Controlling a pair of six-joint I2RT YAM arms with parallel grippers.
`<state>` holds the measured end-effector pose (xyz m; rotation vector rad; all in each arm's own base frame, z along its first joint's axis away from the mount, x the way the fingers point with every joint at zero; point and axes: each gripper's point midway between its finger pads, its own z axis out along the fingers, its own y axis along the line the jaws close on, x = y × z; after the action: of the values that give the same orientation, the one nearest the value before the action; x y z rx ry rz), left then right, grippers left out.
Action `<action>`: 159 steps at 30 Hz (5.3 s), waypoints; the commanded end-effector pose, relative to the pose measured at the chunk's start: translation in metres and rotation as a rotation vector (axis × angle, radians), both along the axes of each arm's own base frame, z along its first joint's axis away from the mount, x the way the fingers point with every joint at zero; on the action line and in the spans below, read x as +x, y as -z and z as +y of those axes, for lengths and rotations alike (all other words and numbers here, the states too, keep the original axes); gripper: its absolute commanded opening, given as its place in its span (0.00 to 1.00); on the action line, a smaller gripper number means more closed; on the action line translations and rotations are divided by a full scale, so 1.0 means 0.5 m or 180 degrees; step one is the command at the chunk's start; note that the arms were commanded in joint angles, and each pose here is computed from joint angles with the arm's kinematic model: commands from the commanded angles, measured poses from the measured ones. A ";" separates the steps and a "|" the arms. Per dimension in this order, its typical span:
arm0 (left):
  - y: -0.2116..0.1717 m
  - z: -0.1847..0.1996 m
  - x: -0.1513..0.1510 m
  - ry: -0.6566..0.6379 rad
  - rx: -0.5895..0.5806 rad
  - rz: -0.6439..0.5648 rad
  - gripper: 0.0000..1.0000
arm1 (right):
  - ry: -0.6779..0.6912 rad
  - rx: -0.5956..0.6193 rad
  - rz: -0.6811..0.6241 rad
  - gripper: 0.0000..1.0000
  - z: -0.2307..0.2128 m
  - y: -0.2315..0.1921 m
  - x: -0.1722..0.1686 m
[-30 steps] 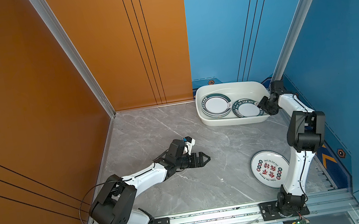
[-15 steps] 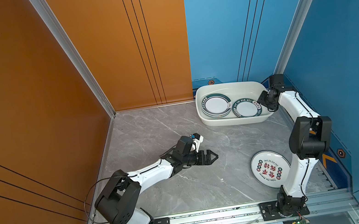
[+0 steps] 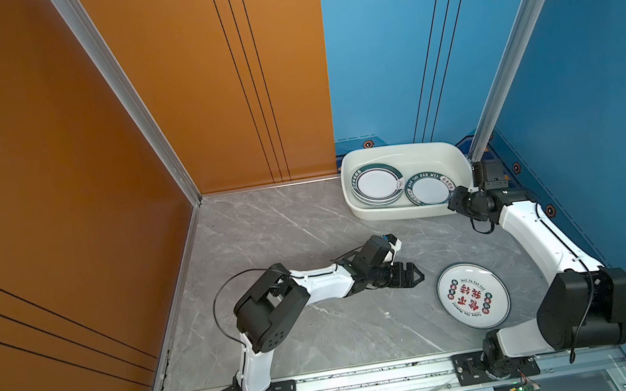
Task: Place the plates into the plastic bin on the countertop
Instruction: 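Open and raise the right gripper while the left reaches the printed plate, then push the red-printed white plate with the left gripper toward the right gripper, then grip the printed plate's edge with the right gripper while the left steadies it, then carry the printed plate into the bin with the right gripper while the left withdraws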
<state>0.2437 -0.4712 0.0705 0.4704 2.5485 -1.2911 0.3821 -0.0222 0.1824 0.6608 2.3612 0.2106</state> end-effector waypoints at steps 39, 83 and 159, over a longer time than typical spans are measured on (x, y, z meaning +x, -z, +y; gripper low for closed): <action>0.118 -0.114 -0.050 0.0279 0.0400 0.0263 0.05 | -0.0176 0.0130 -0.0246 0.52 0.027 0.000 -0.084; -0.149 0.477 0.133 -0.1256 -0.0644 0.0037 0.00 | -0.2380 0.1756 -0.0146 0.63 0.400 0.067 -0.066; -0.157 0.642 0.105 -0.1755 0.0096 -0.0440 0.97 | -0.0700 0.1645 -0.0107 0.00 0.243 0.045 0.429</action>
<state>0.3028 -0.1570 0.1530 -0.1408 2.3317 -0.9957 0.5915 0.1009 0.1500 0.6184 2.3454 0.9801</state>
